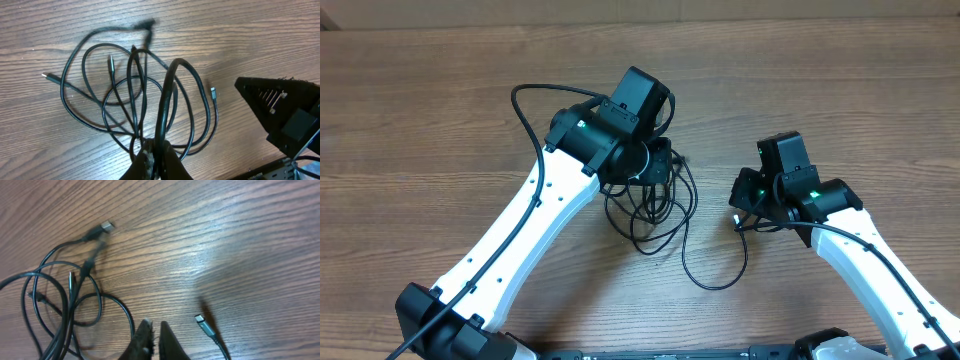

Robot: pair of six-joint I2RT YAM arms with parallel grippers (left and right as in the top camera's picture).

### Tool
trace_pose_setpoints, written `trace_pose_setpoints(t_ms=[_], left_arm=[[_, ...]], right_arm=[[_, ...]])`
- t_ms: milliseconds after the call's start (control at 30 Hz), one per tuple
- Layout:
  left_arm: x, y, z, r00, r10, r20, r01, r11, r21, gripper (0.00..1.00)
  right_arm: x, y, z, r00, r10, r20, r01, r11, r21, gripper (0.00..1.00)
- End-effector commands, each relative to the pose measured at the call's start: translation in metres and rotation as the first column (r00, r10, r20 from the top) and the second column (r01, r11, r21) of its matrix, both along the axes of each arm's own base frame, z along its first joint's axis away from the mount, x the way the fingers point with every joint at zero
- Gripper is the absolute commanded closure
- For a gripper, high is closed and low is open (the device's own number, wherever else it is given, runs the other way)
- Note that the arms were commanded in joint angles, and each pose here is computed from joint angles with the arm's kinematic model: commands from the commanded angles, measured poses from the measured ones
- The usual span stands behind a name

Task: Untangle cables

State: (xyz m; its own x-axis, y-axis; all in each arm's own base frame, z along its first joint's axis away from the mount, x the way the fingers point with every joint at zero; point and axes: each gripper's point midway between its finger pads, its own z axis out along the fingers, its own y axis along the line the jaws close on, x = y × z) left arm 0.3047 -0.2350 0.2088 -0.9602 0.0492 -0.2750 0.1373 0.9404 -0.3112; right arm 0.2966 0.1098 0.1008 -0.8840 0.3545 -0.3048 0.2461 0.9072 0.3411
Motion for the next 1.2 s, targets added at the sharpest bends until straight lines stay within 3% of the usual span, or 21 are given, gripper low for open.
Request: trace_pose_setpoints(t_ms=[0, 100, 167, 267, 400, 533, 667, 800, 1000, 1167], left_arm=[[0.004, 0.004, 0.006, 1.0, 0.001, 0.029, -0.002, 1.0, 0.011, 0.96], [0.004, 0.005, 0.005, 0.999, -0.016, 0.033, 0.015, 1.0, 0.018, 0.96], [0.003, 0.005, 0.005, 0.999, -0.028, 0.036, 0.027, 0.999, 0.022, 0.96], [0.003, 0.005, 0.005, 0.998, -0.052, 0.04, 0.051, 0.998, 0.031, 0.96], [0.002, 0.005, 0.005, 0.994, -0.096, 0.054, 0.094, 0.995, 0.046, 0.96], [0.004, 0.009, 0.004, 0.992, -0.106, 0.067, 0.102, 0.992, 0.072, 0.96], [0.008, 0.026, 0.001, 0.995, -0.075, 0.07, 0.065, 0.989, 0.132, 0.96], [0.014, 0.042, 0.014, 0.995, -0.04, 0.096, 0.029, 0.993, 0.117, 0.96], [0.022, 0.06, 0.086, 0.946, -0.102, 0.306, 0.08, 0.993, 0.082, 0.96], [0.025, 0.101, 0.124, 0.903, -0.009, 0.43, -0.047, 0.992, 0.121, 0.96]], right_arm=[[0.0, 0.003, 0.001, 1.0, 0.008, -0.003, -0.008, 1.0, 0.019, 0.78], [0.0, 0.003, 0.001, 1.0, 0.013, -0.003, -0.013, 1.0, 0.023, 0.39], [0.0, 0.004, 0.001, 1.0, 0.015, -0.004, -0.014, 1.0, 0.026, 0.19], [-0.002, 0.01, 0.002, 0.999, 0.032, -0.012, -0.032, 0.998, 0.057, 0.01], [-0.006, 0.031, 0.009, 0.983, 0.184, 0.023, -0.186, 0.974, 0.129, 0.0], [-0.016, 0.063, 0.026, 0.91, 0.397, 0.121, -0.415, 0.879, 0.237, 0.0], [-0.021, 0.071, 0.031, 0.89, 0.433, 0.141, -0.456, 0.846, 0.276, 0.0], [-0.023, 0.074, 0.033, 0.872, 0.463, 0.159, -0.49, 0.826, 0.28, 0.0], [-0.024, 0.08, 0.038, 0.843, 0.5, 0.198, -0.538, 0.792, 0.29, 0.0], [-0.024, 0.083, 0.041, 0.834, 0.508, 0.216, -0.551, 0.78, 0.295, 0.0]])
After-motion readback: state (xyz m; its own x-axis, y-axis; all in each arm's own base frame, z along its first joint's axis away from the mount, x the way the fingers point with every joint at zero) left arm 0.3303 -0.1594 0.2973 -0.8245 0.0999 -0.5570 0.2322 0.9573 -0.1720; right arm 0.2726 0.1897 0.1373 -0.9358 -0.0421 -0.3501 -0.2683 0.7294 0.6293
